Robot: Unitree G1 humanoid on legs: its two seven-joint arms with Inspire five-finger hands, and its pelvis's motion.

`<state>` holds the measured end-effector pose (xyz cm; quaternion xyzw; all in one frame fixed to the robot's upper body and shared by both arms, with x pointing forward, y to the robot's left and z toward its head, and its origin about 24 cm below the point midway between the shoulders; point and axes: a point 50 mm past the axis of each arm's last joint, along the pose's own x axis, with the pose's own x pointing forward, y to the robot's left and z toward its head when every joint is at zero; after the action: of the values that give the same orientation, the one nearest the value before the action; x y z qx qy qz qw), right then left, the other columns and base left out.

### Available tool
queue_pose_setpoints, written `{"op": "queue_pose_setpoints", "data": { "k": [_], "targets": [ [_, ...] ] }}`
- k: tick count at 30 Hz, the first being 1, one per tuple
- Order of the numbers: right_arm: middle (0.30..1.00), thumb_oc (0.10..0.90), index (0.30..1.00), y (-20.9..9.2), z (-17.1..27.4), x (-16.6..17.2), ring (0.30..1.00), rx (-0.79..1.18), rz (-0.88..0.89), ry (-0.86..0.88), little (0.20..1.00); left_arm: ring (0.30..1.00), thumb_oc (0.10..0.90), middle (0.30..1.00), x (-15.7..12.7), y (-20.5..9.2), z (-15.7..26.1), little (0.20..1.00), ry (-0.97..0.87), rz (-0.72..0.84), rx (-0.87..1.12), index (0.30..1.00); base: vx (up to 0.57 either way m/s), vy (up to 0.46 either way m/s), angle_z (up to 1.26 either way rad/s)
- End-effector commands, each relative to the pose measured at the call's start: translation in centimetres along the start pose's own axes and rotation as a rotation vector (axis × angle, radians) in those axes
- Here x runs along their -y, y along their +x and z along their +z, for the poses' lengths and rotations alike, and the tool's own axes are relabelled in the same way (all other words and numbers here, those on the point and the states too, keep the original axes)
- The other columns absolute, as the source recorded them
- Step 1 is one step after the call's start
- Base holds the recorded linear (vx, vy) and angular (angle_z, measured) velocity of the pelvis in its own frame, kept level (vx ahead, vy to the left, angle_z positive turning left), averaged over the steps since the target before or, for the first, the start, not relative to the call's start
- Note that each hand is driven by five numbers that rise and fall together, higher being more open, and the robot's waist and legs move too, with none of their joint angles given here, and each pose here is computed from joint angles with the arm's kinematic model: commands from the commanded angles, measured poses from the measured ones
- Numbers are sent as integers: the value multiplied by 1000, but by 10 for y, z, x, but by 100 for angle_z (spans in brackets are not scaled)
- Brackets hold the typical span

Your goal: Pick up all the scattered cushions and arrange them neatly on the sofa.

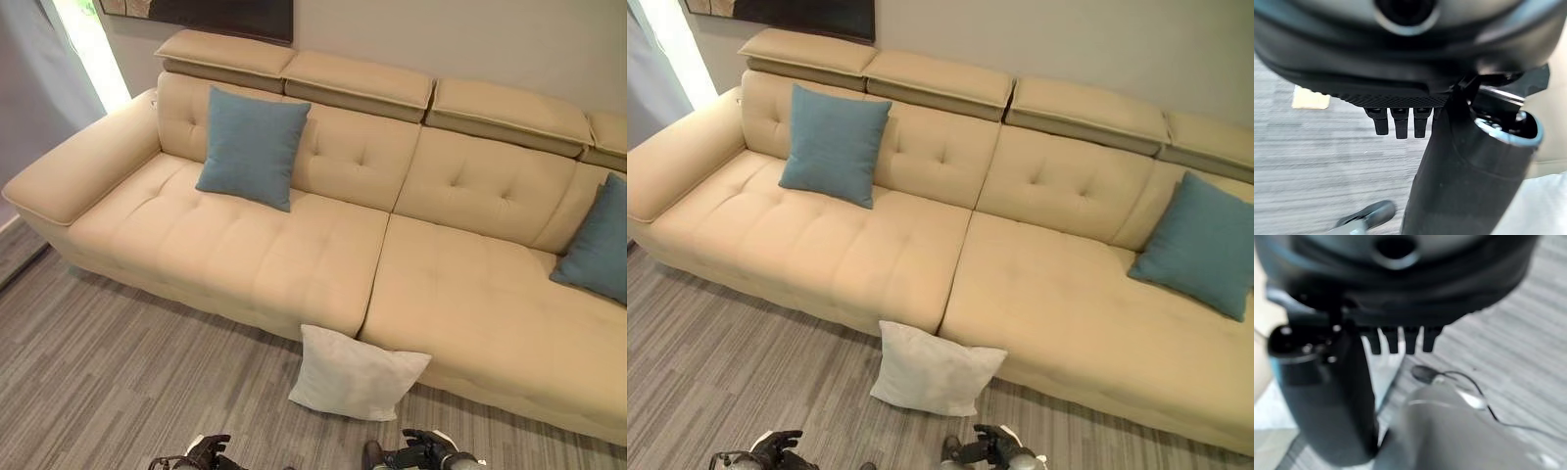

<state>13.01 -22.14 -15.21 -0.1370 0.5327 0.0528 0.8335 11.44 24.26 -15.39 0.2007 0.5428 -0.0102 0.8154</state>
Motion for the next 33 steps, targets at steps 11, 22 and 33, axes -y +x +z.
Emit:
{"op": "queue_pose_setpoints", "data": {
  "k": [11, 22, 33],
  "targets": [
    [900, 800, 900, -25, 101, 99, 900, 368, -398, -23, 900, 900, 800, 900, -12, 1, 92, 900, 45, 76, 325, 900, -126, -119, 6],
    [900, 800, 900, -93, 177, 202, 900, 716, -642, 412, 900, 900, 800, 900, -73, -35, 204, 900, -49, 297, 721, 900, -20, 133, -6],
    [900, 800, 900, -113, 185, 208, 900, 959, -772, 787, 900, 900, 800, 900, -130, -120, 300, 900, -22, 625, 1177, 900, -4, 157, -44]
  ]
}}
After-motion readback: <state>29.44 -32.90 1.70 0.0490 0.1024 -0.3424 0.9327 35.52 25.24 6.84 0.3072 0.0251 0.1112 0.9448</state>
